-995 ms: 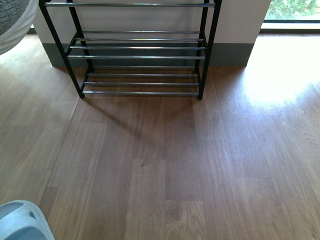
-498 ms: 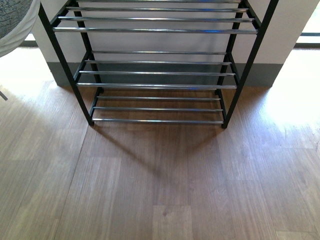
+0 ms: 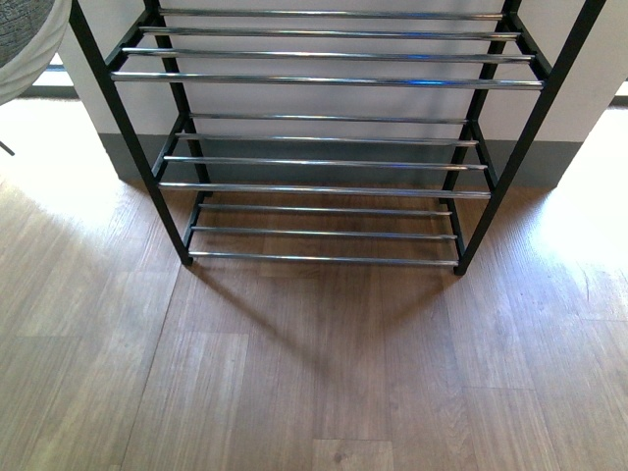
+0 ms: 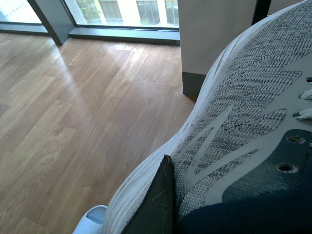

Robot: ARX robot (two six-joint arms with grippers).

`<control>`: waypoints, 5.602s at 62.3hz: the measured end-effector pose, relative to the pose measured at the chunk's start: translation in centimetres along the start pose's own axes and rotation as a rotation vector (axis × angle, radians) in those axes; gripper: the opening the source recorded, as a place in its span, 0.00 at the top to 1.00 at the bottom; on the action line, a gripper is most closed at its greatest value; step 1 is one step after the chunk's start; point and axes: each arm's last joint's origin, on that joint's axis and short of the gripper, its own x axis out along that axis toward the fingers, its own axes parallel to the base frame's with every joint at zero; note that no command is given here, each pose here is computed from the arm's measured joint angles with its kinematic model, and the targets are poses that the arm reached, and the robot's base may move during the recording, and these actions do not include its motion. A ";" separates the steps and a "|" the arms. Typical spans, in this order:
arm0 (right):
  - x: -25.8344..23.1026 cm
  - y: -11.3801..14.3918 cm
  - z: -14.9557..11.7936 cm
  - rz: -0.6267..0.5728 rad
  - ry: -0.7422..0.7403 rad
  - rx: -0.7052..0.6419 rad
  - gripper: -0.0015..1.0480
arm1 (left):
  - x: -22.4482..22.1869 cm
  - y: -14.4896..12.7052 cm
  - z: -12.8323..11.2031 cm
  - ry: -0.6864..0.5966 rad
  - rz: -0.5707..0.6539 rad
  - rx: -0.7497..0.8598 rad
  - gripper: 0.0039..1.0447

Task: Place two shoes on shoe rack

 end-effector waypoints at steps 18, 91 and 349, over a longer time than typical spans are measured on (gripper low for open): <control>0.0 0.0 0.0 -0.003 0.000 0.000 0.99 | 0.0 0.0 0.0 0.000 -0.002 0.000 0.99; 0.0 0.0 0.0 0.034 0.001 -0.007 0.99 | 0.0 0.0 0.0 0.000 -0.001 0.000 0.99; -1.0 5.3 -6.3 -0.277 -0.327 -0.219 0.98 | 0.0 0.0 0.0 0.000 0.000 0.001 0.99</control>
